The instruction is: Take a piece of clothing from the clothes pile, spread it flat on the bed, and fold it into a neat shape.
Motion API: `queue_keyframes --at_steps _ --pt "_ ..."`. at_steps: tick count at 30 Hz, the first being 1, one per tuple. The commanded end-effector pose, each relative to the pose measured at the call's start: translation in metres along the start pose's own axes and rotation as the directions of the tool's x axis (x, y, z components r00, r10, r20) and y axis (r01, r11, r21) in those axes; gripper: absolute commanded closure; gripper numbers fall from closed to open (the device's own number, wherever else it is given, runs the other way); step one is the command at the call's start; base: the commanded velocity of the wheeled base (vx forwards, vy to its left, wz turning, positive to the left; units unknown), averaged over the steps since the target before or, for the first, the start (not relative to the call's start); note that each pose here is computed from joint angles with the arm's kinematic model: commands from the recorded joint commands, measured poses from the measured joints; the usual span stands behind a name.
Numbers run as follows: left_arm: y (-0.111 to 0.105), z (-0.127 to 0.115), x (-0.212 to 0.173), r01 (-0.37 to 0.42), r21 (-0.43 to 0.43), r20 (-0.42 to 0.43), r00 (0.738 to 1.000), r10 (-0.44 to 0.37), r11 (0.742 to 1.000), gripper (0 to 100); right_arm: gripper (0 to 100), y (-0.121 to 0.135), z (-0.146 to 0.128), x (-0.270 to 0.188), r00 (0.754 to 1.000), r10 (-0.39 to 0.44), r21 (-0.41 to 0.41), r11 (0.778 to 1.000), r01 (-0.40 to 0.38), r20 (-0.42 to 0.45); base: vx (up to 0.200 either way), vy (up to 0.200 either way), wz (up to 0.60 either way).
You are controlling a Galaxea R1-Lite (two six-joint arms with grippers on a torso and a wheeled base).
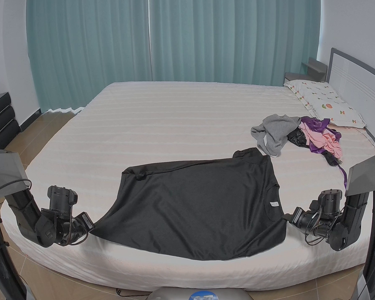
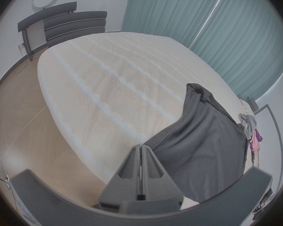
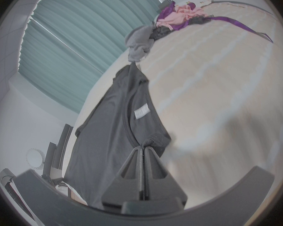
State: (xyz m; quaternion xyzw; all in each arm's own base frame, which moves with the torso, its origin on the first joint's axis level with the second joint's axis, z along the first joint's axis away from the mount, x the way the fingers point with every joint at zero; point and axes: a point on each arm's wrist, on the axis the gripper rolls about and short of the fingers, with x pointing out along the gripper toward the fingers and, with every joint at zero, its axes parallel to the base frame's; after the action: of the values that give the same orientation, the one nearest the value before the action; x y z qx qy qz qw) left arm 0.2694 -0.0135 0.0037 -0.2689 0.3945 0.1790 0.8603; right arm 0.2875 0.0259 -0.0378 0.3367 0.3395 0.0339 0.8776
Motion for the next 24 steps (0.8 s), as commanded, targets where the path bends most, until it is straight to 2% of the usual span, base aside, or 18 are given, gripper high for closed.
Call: queue_keyframes --at_steps 1,10,14,19,24 --pt "-0.001 0.0 0.007 0.012 -0.008 -0.004 1.0 -0.012 1.0 100 100 0.008 0.025 0.011 0.994 0.051 -0.014 0.999 -0.05 0.097 0.0 0.0 0.0" --pt "-0.002 -0.003 0.022 0.035 -0.033 0.032 0.999 -0.034 0.999 100 100 0.028 0.064 0.049 0.983 0.1 -0.029 0.995 -0.096 0.155 0.0 0.0 0.0" --pt "-0.002 -0.003 0.023 0.036 -0.033 0.033 0.999 -0.035 0.999 100 100 0.034 0.078 0.067 0.978 0.086 -0.034 0.996 -0.081 0.191 0.0 0.0 0.0" --pt "-0.003 -0.002 0.023 0.041 -0.035 0.034 0.999 -0.04 0.999 100 100 0.041 0.086 0.096 0.967 0.074 -0.043 0.997 -0.066 0.243 0.0 0.0 0.0" --pt "-0.002 -0.003 0.025 0.038 -0.034 0.029 0.999 -0.037 0.999 100 100 0.047 0.082 0.121 0.965 0.066 -0.054 0.997 -0.054 0.255 0.0 0.0 0.0"
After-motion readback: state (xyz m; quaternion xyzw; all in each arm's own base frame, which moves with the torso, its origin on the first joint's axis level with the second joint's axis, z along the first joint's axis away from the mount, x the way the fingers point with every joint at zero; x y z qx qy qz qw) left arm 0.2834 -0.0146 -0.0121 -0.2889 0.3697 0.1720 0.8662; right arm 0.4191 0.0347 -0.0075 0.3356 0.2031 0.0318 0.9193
